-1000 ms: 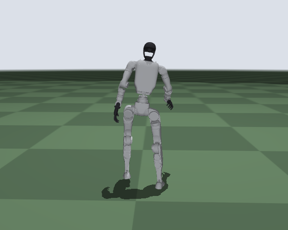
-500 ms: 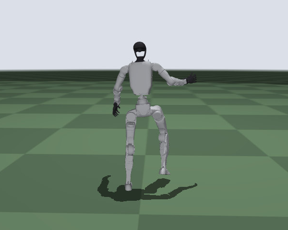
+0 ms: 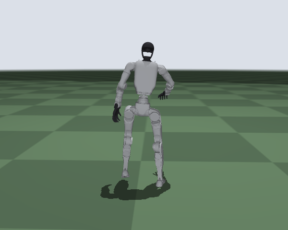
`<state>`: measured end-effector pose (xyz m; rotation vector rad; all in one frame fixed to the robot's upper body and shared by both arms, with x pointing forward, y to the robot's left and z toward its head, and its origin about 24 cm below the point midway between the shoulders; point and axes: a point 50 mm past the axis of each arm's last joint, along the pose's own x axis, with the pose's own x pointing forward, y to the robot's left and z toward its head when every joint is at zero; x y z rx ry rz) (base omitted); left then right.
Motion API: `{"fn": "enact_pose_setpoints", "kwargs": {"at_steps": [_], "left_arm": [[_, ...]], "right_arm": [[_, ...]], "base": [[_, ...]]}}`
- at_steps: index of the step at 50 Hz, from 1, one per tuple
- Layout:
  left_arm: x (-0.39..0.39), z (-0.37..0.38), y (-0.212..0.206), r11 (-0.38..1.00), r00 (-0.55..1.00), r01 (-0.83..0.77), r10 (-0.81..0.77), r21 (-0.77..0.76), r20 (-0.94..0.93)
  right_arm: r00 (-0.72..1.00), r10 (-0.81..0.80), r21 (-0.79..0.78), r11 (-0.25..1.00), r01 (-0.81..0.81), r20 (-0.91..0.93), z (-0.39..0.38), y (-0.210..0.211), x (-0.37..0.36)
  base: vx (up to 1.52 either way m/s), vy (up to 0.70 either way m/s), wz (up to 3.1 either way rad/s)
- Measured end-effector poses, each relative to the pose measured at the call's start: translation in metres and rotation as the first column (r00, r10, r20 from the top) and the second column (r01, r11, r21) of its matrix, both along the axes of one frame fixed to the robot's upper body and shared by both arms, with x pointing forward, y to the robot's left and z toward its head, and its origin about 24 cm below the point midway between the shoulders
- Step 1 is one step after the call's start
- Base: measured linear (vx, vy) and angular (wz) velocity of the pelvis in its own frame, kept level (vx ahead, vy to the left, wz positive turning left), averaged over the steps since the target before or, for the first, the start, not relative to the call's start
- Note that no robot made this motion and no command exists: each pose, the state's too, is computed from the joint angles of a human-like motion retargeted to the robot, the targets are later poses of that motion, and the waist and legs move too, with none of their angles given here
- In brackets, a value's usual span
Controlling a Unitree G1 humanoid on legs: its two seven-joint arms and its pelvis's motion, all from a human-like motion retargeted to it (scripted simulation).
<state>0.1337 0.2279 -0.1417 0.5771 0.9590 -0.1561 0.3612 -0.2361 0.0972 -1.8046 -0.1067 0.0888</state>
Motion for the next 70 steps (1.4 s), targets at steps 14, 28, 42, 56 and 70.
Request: {"fn": "enact_pose_setpoints", "kwargs": {"at_steps": [14, 28, 42, 56, 70], "left_arm": [[-0.063, -0.014, 0.039, 0.963, 0.939, -0.255, 0.269, 0.089, -0.216], [0.115, 0.082, 0.053, 0.962, 0.891, -0.272, 0.238, 0.034, 0.386], [0.155, 0.114, 0.027, 0.980, 0.821, -0.192, 0.189, -0.050, 0.538], [-0.012, -0.003, 0.016, 0.980, 0.980, -0.200, 0.200, -0.003, -0.013], [-0.107, -0.021, 0.033, 0.894, 0.844, -0.447, 0.436, 0.041, -0.313]], "right_arm": [[0.832, -0.360, 0.582, 0.596, 0.553, -0.422, -0.135, -0.043, -0.101], [0.481, -0.766, 0.905, -0.349, 0.246, -0.426, -0.118, -0.148, -0.189], [0.621, -0.699, 0.891, 0.453, 0.001, 0.355, 0.084, -0.140, -0.071], [0.999, -0.003, 0.195, 0.981, 0.014, -0.054, -0.013, 0.030, 0.009], [0.728, -0.391, 0.707, 0.228, 0.669, -0.563, -0.159, -0.042, -0.119]], "base": [[0.42, 0.13, -0.31], [0.33, 0.10, 0.31], [0.39, -0.13, 0.18], [0.41, -0.12, -0.50], [0.45, 0.15, -0.07]]}}
